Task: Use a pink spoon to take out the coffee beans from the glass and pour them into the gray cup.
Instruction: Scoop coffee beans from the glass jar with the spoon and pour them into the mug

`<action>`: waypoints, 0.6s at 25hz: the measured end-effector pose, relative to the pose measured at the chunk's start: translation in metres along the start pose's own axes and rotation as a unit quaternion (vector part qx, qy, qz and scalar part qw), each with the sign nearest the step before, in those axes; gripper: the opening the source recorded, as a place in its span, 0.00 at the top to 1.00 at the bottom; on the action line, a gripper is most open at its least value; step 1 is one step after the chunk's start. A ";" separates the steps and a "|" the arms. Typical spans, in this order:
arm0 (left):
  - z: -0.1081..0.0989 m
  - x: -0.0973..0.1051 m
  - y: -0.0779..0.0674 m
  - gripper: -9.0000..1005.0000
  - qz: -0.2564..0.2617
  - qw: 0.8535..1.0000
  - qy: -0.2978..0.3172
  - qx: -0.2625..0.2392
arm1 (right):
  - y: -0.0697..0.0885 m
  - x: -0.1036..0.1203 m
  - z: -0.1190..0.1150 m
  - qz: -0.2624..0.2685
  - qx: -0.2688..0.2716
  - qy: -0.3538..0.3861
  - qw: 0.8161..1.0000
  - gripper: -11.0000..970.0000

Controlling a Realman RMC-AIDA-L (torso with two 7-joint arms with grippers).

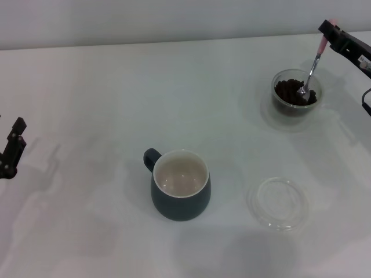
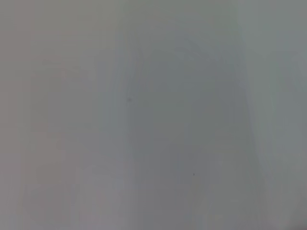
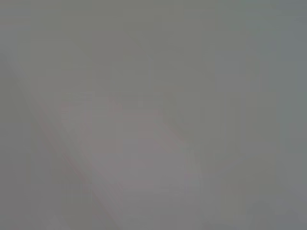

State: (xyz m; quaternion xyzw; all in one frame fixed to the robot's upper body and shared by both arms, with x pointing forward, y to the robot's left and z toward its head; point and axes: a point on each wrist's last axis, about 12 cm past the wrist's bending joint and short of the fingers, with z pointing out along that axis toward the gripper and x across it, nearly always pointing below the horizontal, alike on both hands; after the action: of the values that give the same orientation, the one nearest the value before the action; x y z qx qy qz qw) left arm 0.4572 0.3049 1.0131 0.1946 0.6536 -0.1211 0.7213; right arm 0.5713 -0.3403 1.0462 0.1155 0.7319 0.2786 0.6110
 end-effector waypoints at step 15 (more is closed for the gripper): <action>0.000 0.000 0.000 0.54 0.001 1.000 0.001 0.001 | -0.007 0.008 -0.001 0.138 0.042 0.007 0.989 0.83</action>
State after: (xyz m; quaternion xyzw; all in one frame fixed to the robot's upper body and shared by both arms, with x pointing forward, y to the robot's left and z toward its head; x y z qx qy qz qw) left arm 0.4572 0.3053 1.0131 0.1960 0.6537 -0.1203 0.7210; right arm 0.5703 -0.3426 1.0356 0.2391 0.7239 0.3306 0.5563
